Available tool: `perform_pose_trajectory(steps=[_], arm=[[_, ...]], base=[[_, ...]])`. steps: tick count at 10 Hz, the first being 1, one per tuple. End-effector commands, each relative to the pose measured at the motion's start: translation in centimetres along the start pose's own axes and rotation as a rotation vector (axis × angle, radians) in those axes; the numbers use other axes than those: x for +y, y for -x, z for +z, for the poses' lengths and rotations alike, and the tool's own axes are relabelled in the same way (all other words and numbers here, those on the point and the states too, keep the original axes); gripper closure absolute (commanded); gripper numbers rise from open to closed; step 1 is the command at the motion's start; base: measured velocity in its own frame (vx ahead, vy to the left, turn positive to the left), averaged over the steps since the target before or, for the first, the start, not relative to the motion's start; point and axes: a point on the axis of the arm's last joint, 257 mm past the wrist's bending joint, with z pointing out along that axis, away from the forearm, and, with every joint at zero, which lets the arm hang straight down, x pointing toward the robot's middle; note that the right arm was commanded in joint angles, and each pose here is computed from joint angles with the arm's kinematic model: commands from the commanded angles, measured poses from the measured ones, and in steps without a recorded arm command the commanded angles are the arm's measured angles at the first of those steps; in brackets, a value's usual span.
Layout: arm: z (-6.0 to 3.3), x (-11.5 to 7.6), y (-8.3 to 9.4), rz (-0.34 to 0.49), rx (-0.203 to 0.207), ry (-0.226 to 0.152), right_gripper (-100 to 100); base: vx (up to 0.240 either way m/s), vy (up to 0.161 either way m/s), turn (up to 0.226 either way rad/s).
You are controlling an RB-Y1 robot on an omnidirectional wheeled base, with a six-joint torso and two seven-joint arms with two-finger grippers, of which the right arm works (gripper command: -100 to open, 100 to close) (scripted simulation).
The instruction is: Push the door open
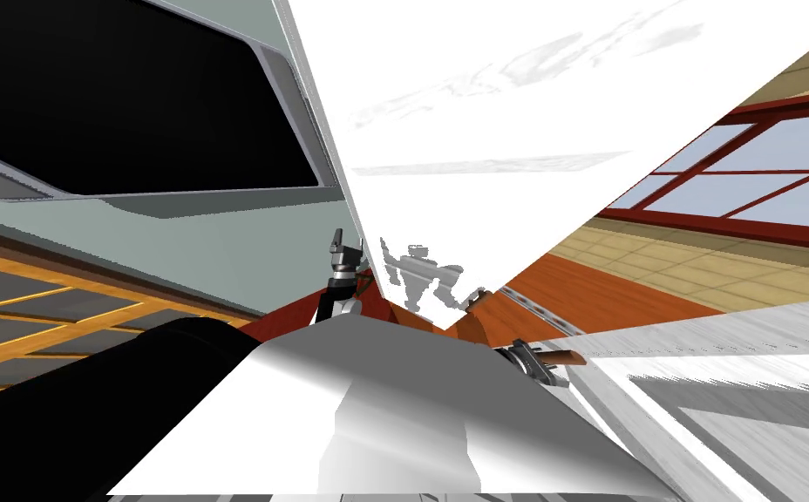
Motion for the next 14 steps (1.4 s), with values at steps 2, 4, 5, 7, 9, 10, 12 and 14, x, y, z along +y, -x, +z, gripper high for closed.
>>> perform_pose_trajectory(steps=[2,4,5,7,9,10,12,14], arm=[[0.48,1.3,-0.4,-0.004,0.016,0.044,100],[0.86,2.5,-0.8,-0.004,0.032,0.090,100],[0.95,2.9,-1.0,-0.003,0.036,0.104,100],[1.18,3.9,-1.4,-0.001,0.050,0.148,100],[1.28,4.6,-1.6,0.001,0.059,0.182,100],[1.31,5.0,-1.7,0.002,0.063,0.199,100],[1.33,5.3,-1.8,0.003,0.067,0.217,100],[1.30,6.1,-2.1,0.006,0.075,0.254,100]], base=[[-0.040,-0.144,0.087],[-0.021,-0.202,0.099],[-0.014,-0.175,0.048],[-0.019,-0.150,0.074],[-0.004,-0.106,0.067],[0.003,-0.091,0.049],[0.000,-0.075,0.048],[-0.015,-0.059,0.056]])
